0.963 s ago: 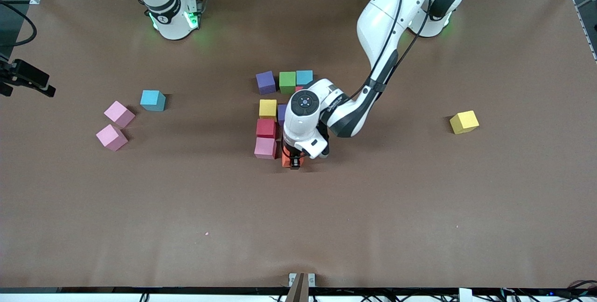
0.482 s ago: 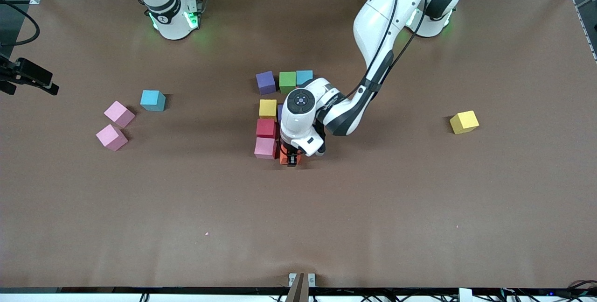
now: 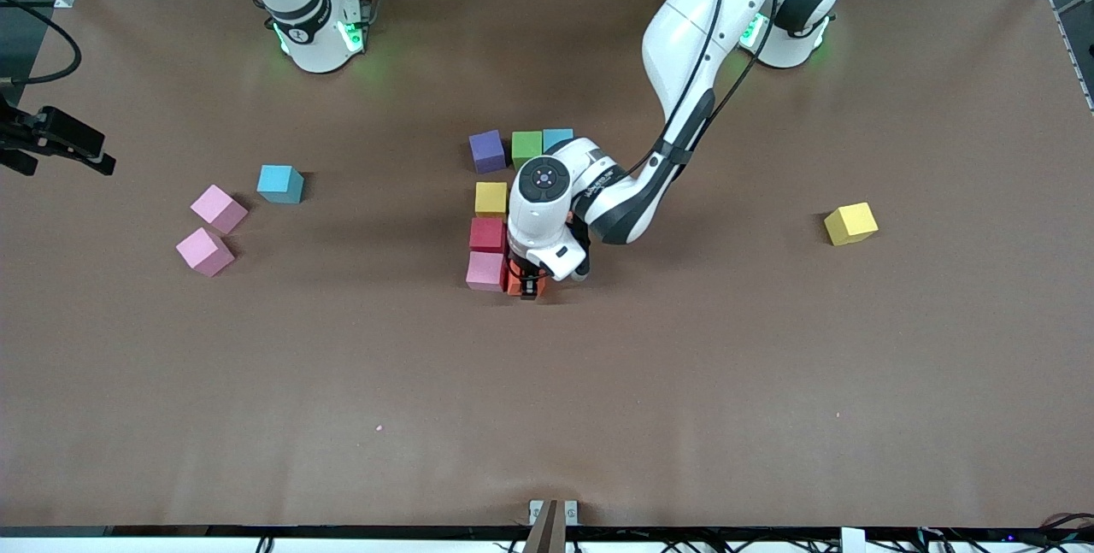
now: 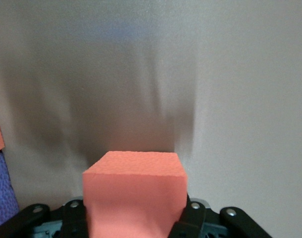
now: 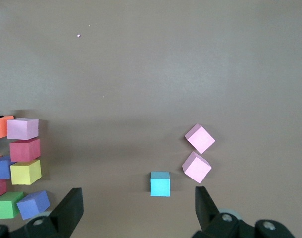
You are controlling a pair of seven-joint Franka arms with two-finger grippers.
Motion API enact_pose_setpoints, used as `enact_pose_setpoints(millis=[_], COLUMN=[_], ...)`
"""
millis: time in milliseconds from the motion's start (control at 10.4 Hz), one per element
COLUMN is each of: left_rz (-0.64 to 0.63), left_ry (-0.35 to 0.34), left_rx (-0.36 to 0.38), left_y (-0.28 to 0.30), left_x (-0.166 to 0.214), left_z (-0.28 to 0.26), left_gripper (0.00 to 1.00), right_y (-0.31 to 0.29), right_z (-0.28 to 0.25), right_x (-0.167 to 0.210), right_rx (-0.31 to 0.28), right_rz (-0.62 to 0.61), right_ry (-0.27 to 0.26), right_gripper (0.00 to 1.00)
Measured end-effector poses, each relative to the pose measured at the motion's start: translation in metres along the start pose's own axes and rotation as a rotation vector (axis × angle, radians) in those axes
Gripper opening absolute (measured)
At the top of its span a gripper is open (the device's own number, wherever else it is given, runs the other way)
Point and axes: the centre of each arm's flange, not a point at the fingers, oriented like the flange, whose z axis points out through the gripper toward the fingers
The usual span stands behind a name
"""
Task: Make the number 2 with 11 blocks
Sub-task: 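Lower the orange cube onto the shape with the left gripper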
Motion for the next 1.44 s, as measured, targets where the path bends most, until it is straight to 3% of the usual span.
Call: enact_pose_setpoints(millis=[1059, 1252, 1445], left_rz=[-0.002, -0.001, 0.003], left_ry=[0.004, 0.004, 0.018], left_rx=[-0.001, -0.001, 0.015], left_y=[-0.002, -0.002, -0.009], left_x=[-0.001, -0.001, 0.002], left_z=[0.003, 0.004, 0.022], left_gripper=[0.58, 0.58, 0.81], right_y=[-0.004, -0.002, 0.015], right_z=[0.006, 0.017, 0.029], right_x=[0.002, 0.005, 0.012], right_rx=[0.006, 0.009, 0.012], right_rz=[-0.007, -0.007, 0.022], right_ry=[-0.012, -0.034, -0.035], right_gripper=[1.0, 1.0, 1.0])
